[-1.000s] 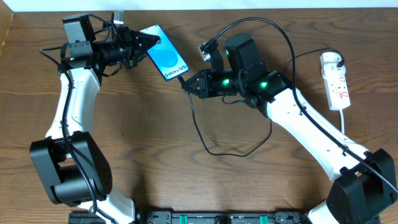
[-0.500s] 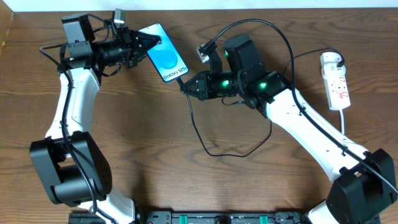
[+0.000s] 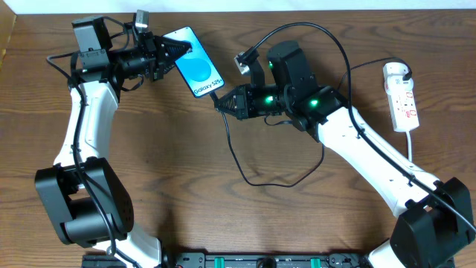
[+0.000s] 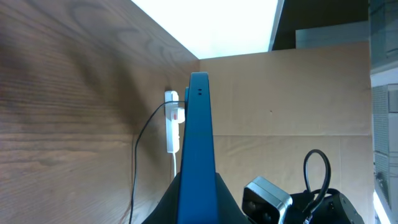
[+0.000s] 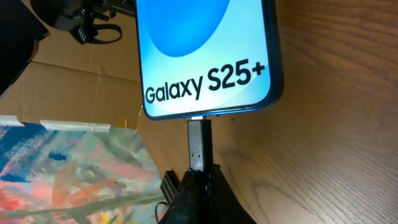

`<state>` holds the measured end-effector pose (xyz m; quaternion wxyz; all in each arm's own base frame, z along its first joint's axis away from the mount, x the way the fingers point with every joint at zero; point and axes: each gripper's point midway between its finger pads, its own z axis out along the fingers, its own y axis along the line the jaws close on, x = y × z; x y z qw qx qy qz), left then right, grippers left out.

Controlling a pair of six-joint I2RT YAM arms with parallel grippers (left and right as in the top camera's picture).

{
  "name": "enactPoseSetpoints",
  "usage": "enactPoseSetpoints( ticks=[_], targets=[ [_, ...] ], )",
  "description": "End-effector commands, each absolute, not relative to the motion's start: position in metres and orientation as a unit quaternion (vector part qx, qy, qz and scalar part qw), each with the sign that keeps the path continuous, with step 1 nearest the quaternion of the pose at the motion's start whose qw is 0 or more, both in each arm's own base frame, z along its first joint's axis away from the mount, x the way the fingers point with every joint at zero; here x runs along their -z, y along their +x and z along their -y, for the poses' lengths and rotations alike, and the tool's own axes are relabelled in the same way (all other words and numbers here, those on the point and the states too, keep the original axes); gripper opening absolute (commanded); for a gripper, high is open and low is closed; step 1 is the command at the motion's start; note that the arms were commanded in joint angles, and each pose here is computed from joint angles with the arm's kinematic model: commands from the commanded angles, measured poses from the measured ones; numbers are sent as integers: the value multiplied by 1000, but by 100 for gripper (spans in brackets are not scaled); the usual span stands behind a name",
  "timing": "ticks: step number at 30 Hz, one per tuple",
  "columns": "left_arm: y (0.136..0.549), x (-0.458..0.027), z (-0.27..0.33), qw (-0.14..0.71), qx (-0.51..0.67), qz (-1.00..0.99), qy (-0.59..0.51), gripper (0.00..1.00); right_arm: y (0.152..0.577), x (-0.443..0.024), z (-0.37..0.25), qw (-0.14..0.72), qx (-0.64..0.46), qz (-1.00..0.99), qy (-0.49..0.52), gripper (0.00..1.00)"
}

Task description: Plug charger to phone and switch on socket

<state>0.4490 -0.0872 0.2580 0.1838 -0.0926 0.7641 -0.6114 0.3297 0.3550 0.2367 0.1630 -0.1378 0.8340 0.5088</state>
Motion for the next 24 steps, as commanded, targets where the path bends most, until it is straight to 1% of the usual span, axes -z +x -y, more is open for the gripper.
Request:
enactPoseSetpoints(
  ticks=[1,3,5,9,13,18,22,24],
  targets=[
    [417,-287,115,137,667,-732,-20,7,354,-259,-349,233,-493,-830,-123,1],
    [417,-287,114,137,667,-732,-21,8,352,-254,-347,222,-488,-836,-119,1],
    [417,-286,114,137,666,-732,-21,7,349,-249,-345,213,-482,-841,-121,4],
    [420,-284,113,142,661,-736,-26,7,343,-243,-341,191,-481,-847,-122,17],
    [422,-282,113,145,657,-739,-31,7,344,-246,-335,183,-494,-841,-123,31],
    [423,-279,113,149,656,-740,-25,7,353,-252,-321,185,-502,-837,-113,35],
    [422,-276,113,174,649,-740,5,7,360,-252,-306,193,-496,-839,-111,36],
    [421,-273,113,187,645,-741,20,7,364,-248,-296,196,-488,-844,-106,38]
  ],
)
